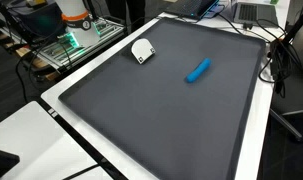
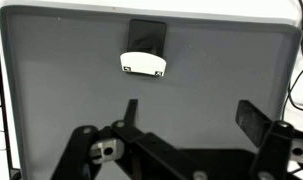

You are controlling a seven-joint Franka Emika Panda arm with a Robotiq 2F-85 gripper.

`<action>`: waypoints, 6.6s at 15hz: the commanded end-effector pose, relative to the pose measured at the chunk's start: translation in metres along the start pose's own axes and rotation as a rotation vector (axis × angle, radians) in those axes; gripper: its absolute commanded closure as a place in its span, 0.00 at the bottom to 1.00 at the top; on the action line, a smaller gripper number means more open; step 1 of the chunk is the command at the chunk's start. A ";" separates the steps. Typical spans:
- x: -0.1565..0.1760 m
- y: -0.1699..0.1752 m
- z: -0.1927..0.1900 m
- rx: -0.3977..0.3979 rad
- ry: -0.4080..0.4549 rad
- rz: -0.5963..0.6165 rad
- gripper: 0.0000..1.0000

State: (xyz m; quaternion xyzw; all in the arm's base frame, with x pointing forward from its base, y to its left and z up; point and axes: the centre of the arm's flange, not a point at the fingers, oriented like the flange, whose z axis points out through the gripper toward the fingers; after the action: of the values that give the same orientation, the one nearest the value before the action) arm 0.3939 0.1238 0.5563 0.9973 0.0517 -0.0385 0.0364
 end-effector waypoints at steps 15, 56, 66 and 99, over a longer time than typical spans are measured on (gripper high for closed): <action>0.010 0.035 0.092 0.326 -0.029 0.238 0.00; -0.002 0.084 0.318 0.418 -0.175 1.490 0.00; -0.001 0.086 0.333 0.396 -0.117 1.512 0.00; 0.027 0.096 0.266 0.489 -0.050 1.490 0.99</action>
State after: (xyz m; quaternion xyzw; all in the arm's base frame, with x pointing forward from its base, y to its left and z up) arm 0.4042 0.0099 0.2636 0.7360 -0.6580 -0.0255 -0.1573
